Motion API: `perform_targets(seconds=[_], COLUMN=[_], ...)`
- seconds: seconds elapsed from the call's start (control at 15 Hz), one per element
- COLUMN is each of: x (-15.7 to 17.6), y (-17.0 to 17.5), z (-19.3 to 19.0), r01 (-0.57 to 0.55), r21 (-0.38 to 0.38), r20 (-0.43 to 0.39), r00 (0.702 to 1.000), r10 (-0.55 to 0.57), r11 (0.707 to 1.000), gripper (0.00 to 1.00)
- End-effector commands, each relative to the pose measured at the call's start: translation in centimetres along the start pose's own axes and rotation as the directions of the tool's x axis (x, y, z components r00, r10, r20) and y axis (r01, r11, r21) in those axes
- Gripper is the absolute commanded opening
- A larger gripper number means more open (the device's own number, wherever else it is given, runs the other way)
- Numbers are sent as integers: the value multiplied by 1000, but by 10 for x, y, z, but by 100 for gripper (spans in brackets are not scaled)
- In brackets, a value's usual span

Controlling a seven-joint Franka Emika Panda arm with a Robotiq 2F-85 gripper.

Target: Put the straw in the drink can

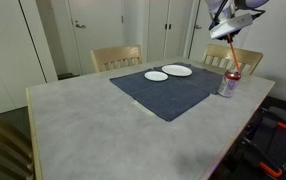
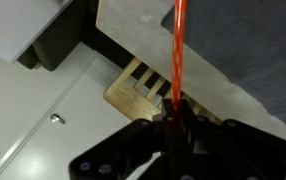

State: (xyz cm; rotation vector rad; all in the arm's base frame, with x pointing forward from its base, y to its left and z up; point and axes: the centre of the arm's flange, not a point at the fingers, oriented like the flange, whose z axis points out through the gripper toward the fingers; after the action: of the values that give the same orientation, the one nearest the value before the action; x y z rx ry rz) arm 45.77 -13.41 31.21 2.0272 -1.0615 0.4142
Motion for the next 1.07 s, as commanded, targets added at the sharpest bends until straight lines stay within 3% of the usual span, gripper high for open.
perform_targets(seconds=[0.0, 1.0], x=[2, -5], y=[-11, -17], z=[8, -3], r01=[16, 15], r21=[9, 5], r20=[30, 44], r00=[999, 999], r10=[-16, -15], r11=[1000, 1000], gripper=[2, 2])
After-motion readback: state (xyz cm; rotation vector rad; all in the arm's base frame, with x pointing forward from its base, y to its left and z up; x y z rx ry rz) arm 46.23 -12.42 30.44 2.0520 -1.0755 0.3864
